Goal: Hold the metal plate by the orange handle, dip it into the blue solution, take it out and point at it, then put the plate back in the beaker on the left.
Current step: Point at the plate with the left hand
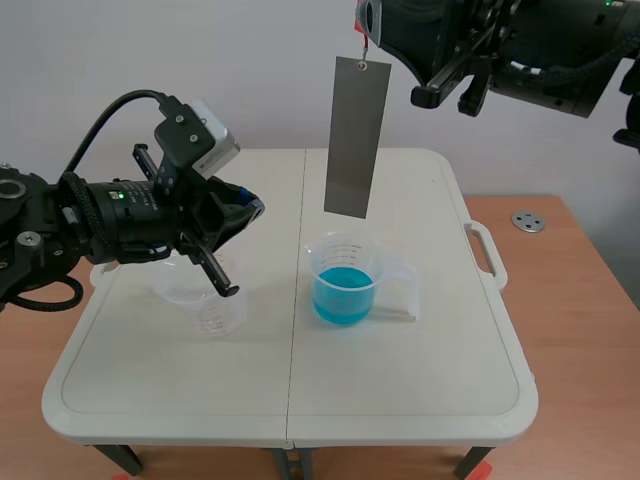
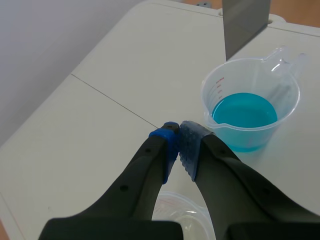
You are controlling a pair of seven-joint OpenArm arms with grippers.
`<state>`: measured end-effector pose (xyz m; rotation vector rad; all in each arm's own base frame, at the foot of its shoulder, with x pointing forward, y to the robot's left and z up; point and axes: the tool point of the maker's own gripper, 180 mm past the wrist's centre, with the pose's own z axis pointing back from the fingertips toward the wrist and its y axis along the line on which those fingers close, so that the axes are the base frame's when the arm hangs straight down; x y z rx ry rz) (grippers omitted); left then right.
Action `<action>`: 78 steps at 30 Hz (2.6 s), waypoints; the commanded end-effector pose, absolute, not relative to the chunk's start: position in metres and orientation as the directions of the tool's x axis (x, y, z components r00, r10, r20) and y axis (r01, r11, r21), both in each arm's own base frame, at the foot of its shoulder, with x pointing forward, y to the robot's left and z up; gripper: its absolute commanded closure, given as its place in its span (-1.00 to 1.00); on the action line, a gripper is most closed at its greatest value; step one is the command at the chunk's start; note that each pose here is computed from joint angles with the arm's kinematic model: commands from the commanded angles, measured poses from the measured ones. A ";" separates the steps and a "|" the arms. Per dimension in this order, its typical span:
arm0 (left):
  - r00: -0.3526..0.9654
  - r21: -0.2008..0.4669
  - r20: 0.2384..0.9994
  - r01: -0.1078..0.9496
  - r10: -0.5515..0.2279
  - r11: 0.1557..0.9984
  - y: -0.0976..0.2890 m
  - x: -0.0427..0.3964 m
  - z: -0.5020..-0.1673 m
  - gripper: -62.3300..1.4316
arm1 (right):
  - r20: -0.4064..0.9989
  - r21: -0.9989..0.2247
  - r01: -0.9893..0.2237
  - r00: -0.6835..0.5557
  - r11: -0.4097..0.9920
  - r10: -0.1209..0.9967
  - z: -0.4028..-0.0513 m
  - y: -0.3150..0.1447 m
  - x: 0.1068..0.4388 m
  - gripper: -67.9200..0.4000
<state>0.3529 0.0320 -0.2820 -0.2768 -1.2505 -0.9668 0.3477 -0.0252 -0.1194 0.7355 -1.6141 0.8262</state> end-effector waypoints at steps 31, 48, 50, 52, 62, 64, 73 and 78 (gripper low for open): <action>-0.080 0.346 0.882 0.781 -0.465 0.520 -0.001 0.343 -0.276 0.83 | 0.973 -0.158 -0.816 -0.224 0.556 -0.052 -0.104 -0.028 0.346 0.94; 0.043 0.287 0.918 0.611 -0.393 0.738 0.112 0.306 -0.262 0.83 | 0.979 -0.143 -0.818 -0.201 0.556 -0.043 -0.113 -0.027 0.345 0.94; 0.063 0.279 0.919 0.595 -0.390 0.754 0.128 0.295 -0.262 0.83 | 0.980 -0.138 -0.819 -0.195 0.557 -0.042 -0.116 -0.027 0.344 0.94; 0.082 0.277 0.916 0.580 -0.393 0.766 0.143 0.283 -0.263 0.83 | 0.981 -0.131 -0.819 -0.187 0.558 -0.043 -0.118 -0.027 0.344 0.94; 0.284 0.238 0.860 0.512 -0.424 0.825 0.205 0.211 -0.300 0.83 | 0.990 -0.081 -0.813 -0.131 0.576 -0.046 -0.137 -0.029 0.353 0.94; 0.336 0.225 0.838 0.503 -0.429 0.834 0.211 0.194 -0.311 0.83 | 0.991 -0.082 -0.811 -0.125 0.579 -0.036 -0.142 -0.028 0.354 0.94; 0.502 0.117 0.754 0.532 -0.423 0.839 0.212 0.126 -0.345 0.83 | 0.996 -0.058 -0.809 -0.084 0.584 -0.017 -0.162 -0.020 0.358 0.94; 0.548 0.088 0.725 0.527 -0.417 0.845 0.214 0.107 -0.353 0.83 | 0.999 -0.029 -0.804 -0.049 0.594 -0.017 -0.174 -0.020 0.362 0.95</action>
